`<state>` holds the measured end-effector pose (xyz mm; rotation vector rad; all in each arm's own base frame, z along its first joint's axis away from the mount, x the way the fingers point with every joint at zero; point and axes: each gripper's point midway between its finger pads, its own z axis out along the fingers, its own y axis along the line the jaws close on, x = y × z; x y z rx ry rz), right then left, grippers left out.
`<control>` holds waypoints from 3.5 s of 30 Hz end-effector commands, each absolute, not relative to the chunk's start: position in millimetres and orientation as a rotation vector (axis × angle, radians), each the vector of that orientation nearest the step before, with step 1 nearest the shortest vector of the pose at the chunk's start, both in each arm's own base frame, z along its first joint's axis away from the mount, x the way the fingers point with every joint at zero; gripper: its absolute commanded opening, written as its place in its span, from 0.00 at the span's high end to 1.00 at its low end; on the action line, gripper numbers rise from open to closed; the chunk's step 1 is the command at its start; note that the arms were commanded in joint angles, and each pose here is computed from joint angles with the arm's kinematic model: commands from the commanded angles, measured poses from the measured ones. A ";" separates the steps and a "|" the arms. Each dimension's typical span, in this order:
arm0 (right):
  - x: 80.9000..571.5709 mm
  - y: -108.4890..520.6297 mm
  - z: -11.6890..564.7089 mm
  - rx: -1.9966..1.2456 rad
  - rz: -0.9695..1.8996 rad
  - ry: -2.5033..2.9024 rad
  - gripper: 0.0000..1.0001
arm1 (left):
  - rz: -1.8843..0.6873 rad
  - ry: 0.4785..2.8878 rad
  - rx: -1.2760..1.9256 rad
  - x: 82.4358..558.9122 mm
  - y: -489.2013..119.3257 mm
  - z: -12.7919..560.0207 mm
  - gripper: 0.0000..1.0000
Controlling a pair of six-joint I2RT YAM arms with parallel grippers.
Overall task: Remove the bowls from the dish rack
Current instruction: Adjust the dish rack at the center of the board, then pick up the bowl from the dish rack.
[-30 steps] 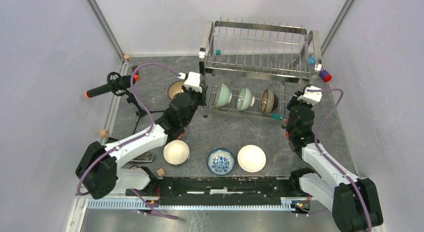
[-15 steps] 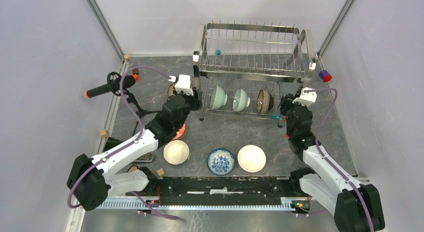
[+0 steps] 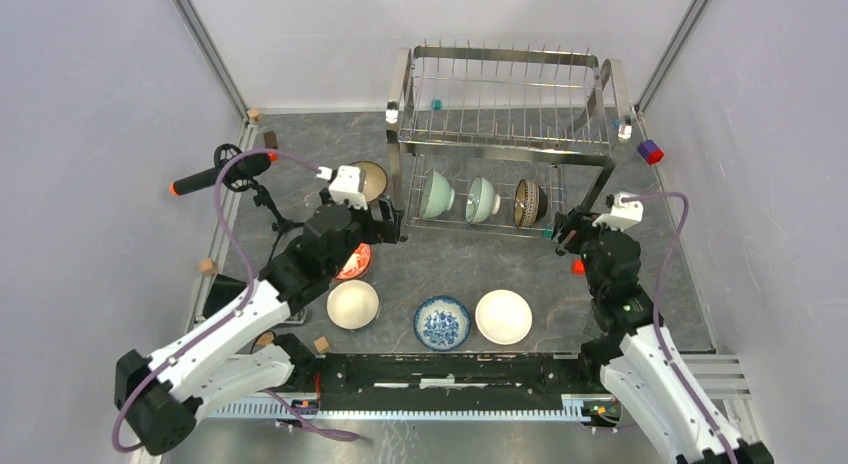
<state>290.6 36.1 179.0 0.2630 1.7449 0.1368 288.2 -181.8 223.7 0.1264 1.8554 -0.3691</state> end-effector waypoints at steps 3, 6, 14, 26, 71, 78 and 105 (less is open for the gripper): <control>256.4 68.9 165.1 0.229 0.408 1.772 0.30 | -0.536 1.933 0.023 249.7 -174.6 226.6 0.00; 241.3 94.4 163.5 0.109 0.562 1.745 0.30 | -0.601 1.973 0.010 235.0 -175.5 219.0 0.00; 227.3 106.3 141.5 -0.026 0.592 1.804 0.30 | -0.838 1.958 0.054 215.2 -217.6 205.7 0.00; 227.4 109.5 132.9 -0.004 0.628 1.790 0.31 | -0.429 1.845 0.001 255.5 -186.2 236.2 0.00; 218.8 131.6 138.9 -0.109 0.746 1.781 0.32 | -1.391 2.349 0.118 407.7 -272.1 179.9 0.31; 219.1 130.4 137.6 -0.109 0.735 1.782 0.32 | -1.358 2.412 0.206 400.6 -287.0 166.7 0.34; 220.7 130.6 141.8 -0.110 0.731 1.780 0.32 | -1.459 2.385 0.268 382.2 -305.5 154.3 0.78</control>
